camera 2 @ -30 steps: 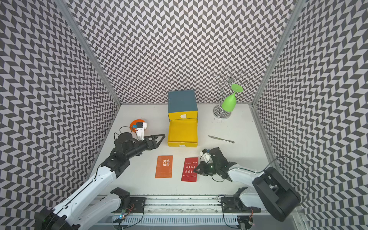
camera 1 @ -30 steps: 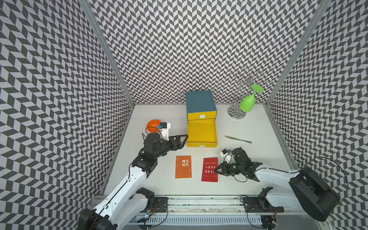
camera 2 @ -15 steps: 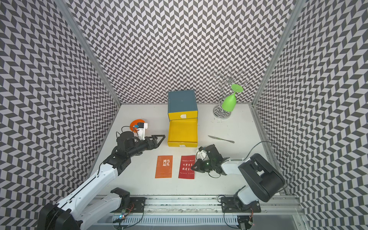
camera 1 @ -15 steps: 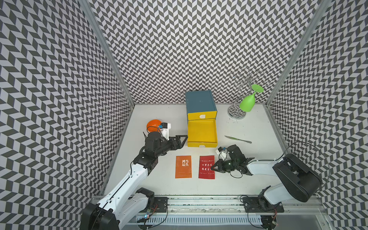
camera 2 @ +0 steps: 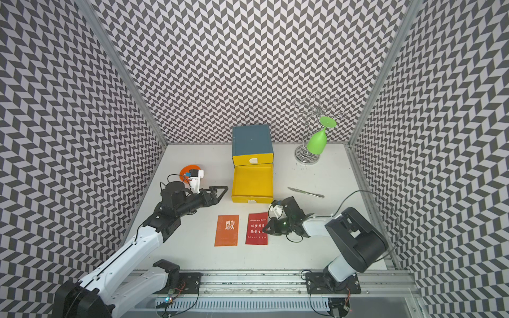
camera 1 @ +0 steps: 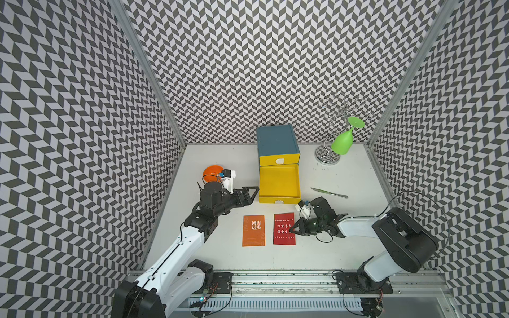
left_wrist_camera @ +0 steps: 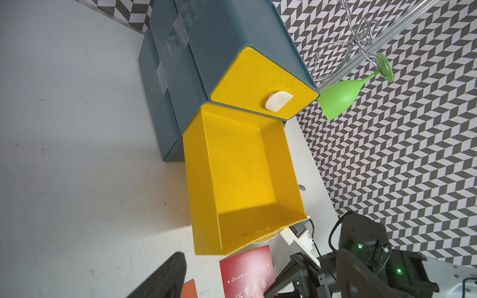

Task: Take the postcards out of the drawer
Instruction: Place the postcard at the center of the board.

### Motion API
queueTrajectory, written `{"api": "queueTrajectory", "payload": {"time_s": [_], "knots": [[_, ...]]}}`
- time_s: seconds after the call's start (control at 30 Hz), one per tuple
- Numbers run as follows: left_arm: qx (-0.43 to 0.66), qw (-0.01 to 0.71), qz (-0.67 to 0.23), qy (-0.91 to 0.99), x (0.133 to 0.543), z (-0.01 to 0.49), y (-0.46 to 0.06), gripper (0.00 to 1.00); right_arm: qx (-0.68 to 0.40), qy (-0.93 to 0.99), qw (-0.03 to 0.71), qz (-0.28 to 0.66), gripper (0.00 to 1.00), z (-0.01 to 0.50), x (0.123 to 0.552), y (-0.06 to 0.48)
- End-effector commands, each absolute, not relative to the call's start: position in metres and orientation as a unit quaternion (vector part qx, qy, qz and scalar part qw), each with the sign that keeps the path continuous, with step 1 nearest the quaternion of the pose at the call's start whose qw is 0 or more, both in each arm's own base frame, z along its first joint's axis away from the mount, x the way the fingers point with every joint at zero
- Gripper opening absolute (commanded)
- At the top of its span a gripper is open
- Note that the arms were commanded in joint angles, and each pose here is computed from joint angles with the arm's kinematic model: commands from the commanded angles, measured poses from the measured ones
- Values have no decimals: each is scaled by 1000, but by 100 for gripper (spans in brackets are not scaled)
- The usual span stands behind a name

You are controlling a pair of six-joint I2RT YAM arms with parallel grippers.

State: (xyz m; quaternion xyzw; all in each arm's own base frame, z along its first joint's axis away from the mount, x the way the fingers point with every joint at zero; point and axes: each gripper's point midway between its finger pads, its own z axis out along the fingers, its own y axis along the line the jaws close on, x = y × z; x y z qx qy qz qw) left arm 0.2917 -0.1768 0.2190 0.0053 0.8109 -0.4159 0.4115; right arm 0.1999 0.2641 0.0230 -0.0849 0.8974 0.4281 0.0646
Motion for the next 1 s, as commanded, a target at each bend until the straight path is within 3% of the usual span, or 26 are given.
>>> {"api": "queueTrajectory", "payload": {"time_s": [0.0,0.43,0.97], "knots": [[11,405,-416,814,289,213,-176,92,-110,903,74,408,1,19,203,264],[10,403,-417,814,288,210,-175,92,-113,909,69,395,4,13,200,259],[6,400,-421,814,285,208,-174,93,-90,916,92,381,30,17,208,253]]}}
